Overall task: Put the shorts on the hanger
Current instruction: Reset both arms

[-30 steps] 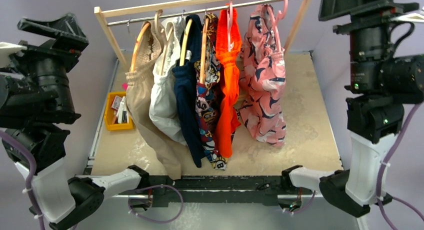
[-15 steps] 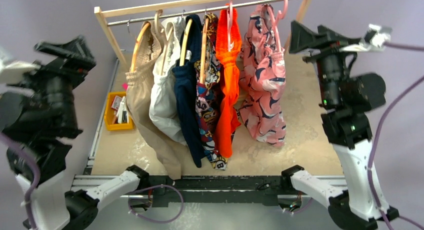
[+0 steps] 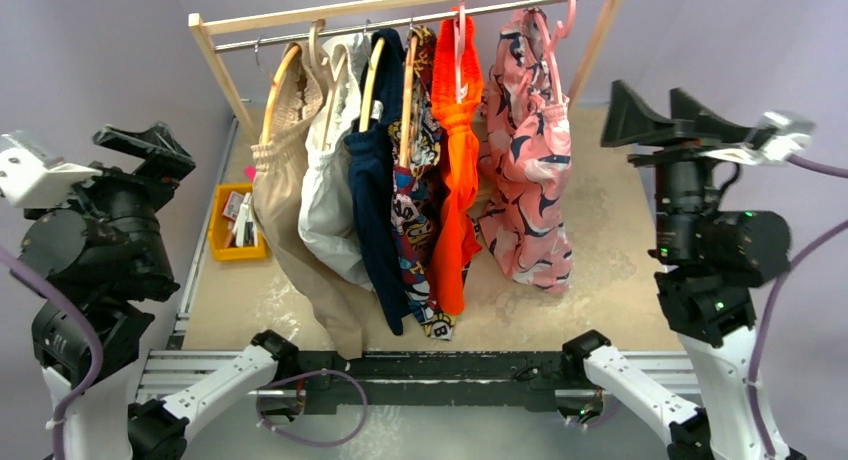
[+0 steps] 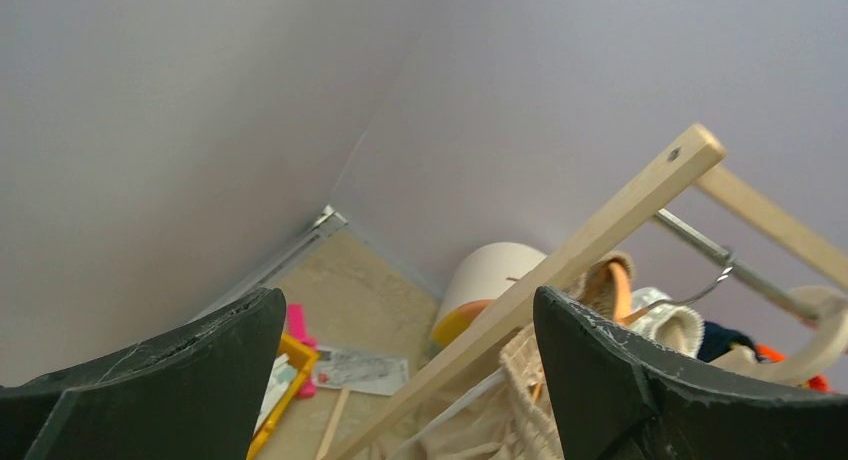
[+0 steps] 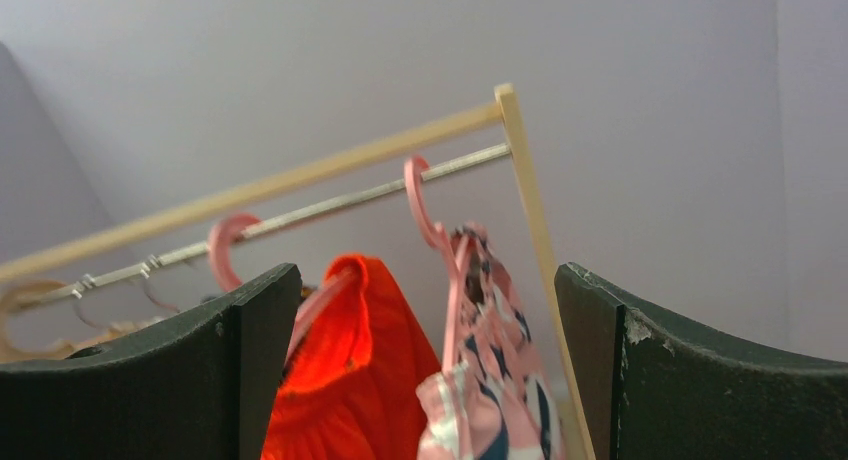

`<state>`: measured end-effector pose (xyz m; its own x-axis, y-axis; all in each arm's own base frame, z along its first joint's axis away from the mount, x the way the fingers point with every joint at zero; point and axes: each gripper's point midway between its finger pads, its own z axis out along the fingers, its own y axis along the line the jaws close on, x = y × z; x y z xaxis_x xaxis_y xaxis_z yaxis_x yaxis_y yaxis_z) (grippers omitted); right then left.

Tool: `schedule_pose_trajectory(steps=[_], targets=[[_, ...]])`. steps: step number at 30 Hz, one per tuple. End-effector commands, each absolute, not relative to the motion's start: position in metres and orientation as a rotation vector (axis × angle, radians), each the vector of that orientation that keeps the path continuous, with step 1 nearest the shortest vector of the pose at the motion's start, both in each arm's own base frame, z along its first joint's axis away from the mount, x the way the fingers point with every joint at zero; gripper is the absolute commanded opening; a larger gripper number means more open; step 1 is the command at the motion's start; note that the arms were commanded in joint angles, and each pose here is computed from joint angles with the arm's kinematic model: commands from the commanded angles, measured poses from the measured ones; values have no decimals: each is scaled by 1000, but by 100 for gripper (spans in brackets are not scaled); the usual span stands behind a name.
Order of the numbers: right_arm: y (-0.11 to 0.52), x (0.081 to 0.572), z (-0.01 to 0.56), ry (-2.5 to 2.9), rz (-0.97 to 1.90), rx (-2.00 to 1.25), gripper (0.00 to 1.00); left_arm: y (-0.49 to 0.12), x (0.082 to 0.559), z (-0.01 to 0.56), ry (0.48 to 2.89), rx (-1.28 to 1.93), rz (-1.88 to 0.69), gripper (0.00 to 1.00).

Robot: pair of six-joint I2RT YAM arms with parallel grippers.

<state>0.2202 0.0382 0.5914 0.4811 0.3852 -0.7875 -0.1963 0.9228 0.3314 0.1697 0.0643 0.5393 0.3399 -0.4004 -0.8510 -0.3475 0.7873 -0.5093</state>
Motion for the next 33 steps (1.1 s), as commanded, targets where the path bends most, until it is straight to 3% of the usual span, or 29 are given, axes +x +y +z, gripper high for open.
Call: schedule_pose_trajectory(steps=[1, 23, 33], targets=[[36, 231, 564, 1089, 276, 198, 99, 73, 170, 523, 1300, -720, 73, 94], [44, 230, 560, 1091, 287, 147, 99, 68, 174, 526, 1306, -719, 56, 93], [65, 224, 548, 1065, 456, 123, 99, 60, 184, 502, 1371, -709, 81, 93]])
